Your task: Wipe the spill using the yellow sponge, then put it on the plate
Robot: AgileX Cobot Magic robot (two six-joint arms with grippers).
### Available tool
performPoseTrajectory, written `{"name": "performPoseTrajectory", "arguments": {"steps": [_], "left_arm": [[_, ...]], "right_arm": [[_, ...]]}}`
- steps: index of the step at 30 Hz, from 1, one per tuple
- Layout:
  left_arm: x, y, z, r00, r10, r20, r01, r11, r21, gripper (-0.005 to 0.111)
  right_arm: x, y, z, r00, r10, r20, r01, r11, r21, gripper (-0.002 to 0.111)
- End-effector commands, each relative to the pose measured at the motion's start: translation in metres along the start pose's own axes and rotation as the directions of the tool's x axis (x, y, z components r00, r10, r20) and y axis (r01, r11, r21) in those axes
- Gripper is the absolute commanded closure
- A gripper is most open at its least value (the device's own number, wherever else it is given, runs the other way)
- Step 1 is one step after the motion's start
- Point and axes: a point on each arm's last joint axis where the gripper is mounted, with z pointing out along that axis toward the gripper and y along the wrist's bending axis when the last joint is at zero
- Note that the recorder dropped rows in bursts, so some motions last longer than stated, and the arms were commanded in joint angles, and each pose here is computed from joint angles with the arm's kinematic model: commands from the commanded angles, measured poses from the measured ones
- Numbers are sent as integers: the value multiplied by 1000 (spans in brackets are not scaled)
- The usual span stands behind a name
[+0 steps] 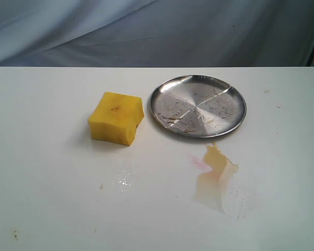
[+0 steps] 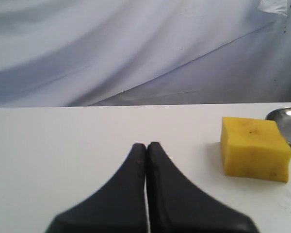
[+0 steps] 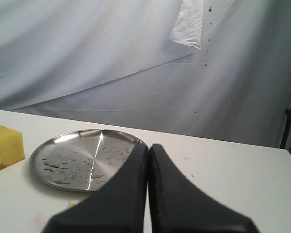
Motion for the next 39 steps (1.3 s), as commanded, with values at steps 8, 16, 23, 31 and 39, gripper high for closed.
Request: {"name": "performPoseTrajectory", "arguments": {"steps": [8, 16, 23, 31, 39], "left_arm": [[1, 1, 0, 995, 100, 7, -100, 995, -10, 107], [-3, 0, 0, 993, 113, 42, -113, 994, -6, 107], [-13, -3, -1, 983, -101, 155, 94, 994, 51, 107], [-15, -3, -2, 978, -116, 175, 107, 993, 57, 107], [-20, -3, -3, 966, -117, 231, 105, 992, 65, 107]], "right_arm": [[1, 0, 0, 1000, -7, 1, 7, 1000, 9, 108], [1, 0, 0, 1000, -7, 1, 7, 1000, 9, 108], [1, 0, 0, 1000, -7, 1, 7, 1000, 9, 108], [1, 0, 0, 1000, -7, 1, 7, 1000, 9, 108], [1, 0, 0, 1000, -7, 1, 7, 1000, 9, 108]]}}
